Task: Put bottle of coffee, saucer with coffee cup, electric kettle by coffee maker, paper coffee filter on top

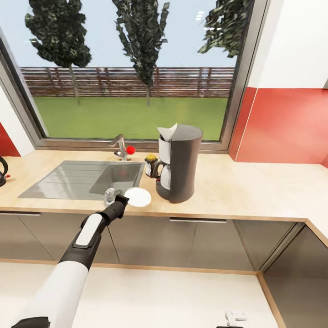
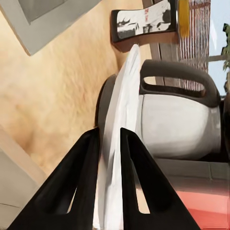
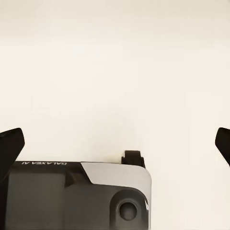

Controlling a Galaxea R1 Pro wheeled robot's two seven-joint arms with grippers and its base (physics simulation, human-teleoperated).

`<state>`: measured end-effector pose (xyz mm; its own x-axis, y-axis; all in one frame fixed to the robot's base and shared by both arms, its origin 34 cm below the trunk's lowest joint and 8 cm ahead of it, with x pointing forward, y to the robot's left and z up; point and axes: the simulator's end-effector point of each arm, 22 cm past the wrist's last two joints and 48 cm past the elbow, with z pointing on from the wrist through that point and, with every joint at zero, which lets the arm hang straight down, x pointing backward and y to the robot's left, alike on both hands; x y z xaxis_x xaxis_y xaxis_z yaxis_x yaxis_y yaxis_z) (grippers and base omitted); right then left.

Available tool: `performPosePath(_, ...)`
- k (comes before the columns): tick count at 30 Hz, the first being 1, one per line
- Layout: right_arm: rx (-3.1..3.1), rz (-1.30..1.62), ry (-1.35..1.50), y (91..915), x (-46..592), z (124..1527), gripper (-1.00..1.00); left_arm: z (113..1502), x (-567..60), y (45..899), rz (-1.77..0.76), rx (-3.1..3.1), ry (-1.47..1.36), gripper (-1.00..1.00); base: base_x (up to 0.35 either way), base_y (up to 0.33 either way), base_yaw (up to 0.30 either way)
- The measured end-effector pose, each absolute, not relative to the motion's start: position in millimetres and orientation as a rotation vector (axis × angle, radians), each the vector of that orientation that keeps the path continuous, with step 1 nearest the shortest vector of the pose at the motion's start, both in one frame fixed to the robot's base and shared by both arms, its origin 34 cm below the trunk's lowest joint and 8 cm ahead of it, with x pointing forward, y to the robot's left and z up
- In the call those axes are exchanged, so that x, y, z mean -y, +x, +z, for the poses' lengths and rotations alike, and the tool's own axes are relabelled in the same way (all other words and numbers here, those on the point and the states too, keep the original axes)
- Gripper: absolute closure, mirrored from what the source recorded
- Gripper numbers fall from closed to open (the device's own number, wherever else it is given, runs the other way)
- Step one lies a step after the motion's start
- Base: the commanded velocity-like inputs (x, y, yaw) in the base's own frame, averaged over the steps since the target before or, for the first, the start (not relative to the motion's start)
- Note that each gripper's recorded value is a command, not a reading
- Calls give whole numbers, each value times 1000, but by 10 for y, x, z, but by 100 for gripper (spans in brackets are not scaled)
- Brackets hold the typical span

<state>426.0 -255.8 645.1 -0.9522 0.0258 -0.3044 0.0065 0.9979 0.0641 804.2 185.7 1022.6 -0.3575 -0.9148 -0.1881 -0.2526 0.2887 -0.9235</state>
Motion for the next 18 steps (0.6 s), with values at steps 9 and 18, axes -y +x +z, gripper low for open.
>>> performPosePath(9,-2831,90,24,4253,2558,6448,-100,10114,-1712,7975,-1110,-1814,-1070,100,153,-74,0)
performPosePath(18,-2835,90,23,4222,2557,6439,-100,9854,-1772,7806,-1091,-1841,-1105,100,81,-1,0)
